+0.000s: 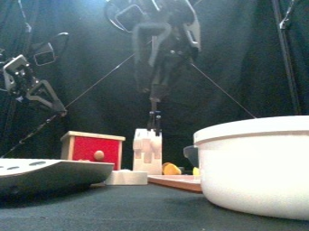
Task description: Grab pot
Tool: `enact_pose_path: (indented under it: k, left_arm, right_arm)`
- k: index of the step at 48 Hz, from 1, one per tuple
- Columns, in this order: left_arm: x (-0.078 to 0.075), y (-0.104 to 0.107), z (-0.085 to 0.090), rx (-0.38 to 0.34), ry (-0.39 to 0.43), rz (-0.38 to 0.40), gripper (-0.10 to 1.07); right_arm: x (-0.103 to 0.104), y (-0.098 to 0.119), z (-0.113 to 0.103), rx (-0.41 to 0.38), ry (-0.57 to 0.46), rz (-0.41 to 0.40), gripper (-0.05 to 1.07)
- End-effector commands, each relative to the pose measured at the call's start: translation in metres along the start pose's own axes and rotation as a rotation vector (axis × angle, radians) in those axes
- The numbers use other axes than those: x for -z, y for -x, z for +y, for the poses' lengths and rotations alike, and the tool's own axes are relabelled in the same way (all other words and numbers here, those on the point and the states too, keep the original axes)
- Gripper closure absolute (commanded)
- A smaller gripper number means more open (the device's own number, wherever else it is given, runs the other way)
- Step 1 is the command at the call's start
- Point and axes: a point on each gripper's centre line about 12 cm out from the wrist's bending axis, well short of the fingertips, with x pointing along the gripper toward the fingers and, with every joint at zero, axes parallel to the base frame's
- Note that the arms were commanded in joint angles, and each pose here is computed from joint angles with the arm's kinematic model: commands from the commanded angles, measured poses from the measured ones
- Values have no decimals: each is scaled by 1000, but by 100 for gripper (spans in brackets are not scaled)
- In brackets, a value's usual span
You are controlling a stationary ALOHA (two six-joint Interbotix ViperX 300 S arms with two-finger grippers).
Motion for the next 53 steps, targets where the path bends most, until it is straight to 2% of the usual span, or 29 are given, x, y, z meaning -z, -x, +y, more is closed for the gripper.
enact_pose_path:
  k: [1,9,13,20,26,34,42,47,53]
  left_arm:
    - [-12,0,-7,51,-17,-33,42]
    - [-14,1,-14,105,-53,-45,42]
    - [-14,1,-17,134,-77,-51,42]
    - [-15,2,-25,198,-119,-69,42]
    - [-17,3,-28,227,-132,-84,42]
    - [-17,4,-32,258,-154,-104,42]
    - [-19,7,-40,328,-189,-147,42]
    - [-20,9,-44,360,-203,-174,42]
    - [-18,9,-43,354,-199,-189,42]
  right_arm:
    - [12,21,-6,-22,-33,-24,24]
    - [44,15,-14,-14,-69,21,24]
    - [62,13,-14,-44,-81,47,24]
    - [81,14,-15,-118,-97,66,24]
    - [92,6,-20,-112,-88,82,24]
    - [102,-8,-29,-75,-70,104,24]
    - [107,-17,-28,-93,-62,100,24]
    - [107,-20,-30,-94,-59,97,24]
    - [101,-14,-29,-103,-54,74,24]
